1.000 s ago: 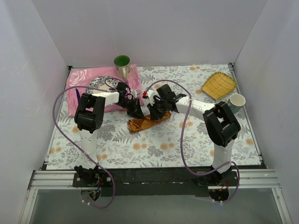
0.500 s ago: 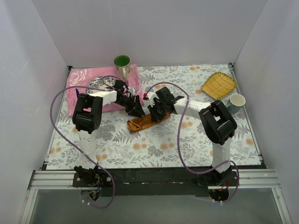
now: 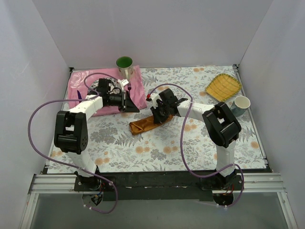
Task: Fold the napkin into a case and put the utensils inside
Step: Stuff the top corner of the smaller-rectangle-folded napkin into the folded napkin.
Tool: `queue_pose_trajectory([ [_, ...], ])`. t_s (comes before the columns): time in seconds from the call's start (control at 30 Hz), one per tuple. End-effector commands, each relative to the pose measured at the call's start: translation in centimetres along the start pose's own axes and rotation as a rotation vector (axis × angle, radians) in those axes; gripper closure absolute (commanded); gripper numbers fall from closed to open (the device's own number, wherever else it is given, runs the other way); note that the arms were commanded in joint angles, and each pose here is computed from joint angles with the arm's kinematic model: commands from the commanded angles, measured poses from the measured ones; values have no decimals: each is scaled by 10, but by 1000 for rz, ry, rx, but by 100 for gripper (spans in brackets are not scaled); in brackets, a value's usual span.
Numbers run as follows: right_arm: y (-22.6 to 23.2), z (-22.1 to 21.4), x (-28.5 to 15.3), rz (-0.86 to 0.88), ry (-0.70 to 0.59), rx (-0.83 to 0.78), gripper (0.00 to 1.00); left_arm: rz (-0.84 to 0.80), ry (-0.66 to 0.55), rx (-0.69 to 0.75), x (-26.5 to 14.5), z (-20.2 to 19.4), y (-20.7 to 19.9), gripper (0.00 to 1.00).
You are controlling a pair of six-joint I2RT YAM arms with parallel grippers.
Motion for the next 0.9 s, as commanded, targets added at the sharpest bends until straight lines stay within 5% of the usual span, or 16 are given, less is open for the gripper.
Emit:
queue_pose_trajectory([
  [0.0,-4,-16,9,-20,54,24,91,-54,139,-82,23,-45,5,96],
  [0.5,-2,-8,-1,-17,31,26,87,162,174,-287,62,-63,103,100],
  [0.7,9,34,-29,9,-95,-44,62,214,178,-299,66,-64,118,100],
  [0.87,10,64,-37,-150,-107,-183,65,217,176,-293,66,-61,118,100],
])
Point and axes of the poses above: each gripper's point midway between its finger pads, its own x axis out along the fingers, its own y axis along the line the jaws close on, z = x × y, the point moved 5 cm from there along -x, back along the fingers, and after that the axes turned 7 degrees about -x, right-handed, at the moved point
